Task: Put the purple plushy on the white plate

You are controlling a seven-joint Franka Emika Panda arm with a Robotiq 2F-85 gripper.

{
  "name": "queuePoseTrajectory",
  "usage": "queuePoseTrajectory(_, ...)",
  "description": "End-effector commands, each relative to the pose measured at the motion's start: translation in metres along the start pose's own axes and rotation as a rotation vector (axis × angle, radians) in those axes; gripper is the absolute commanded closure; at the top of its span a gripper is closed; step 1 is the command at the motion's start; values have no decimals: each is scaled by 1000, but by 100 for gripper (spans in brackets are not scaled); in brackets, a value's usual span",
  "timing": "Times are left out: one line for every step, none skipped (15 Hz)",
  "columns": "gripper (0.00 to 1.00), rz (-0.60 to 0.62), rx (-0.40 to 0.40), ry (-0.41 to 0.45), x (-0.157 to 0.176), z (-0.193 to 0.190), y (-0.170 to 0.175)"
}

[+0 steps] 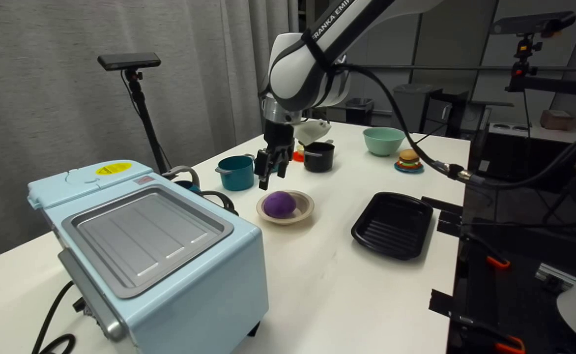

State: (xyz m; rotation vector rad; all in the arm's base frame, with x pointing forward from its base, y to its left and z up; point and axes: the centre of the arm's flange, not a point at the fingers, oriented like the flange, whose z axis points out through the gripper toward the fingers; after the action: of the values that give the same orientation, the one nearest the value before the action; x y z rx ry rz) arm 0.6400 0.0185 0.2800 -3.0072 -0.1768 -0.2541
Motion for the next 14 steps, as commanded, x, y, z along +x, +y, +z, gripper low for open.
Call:
queuePoseTrajectory(0,0,0,-1,0,-1,0)
queuePoseTrajectory(0,0,0,-2,0,0,0)
queuePoseTrajectory(0,0,0,-4,-1,1,0)
queuePoseTrajectory(0,1,1,-6,-1,2,0)
queuePoseTrajectory(0,1,1,-7,-2,2,0)
queuePoseTrajectory(0,1,1,-7,-2,2,0)
queuePoseTrajectory(0,1,1,-7,-2,2,0)
queuePoseTrajectory(0,1,1,-7,-2,2,0)
queuePoseTrajectory(0,1,1,-7,-2,2,0)
queuePoseTrajectory(0,1,1,-7,-2,2,0)
queuePoseTrajectory(0,1,1,-7,-2,2,0)
queuePoseTrajectory(0,1,1,-7,-2,2,0)
queuePoseTrajectory(0,1,1,-7,-2,2,0)
queuePoseTrajectory(0,1,1,-7,-2,2,0)
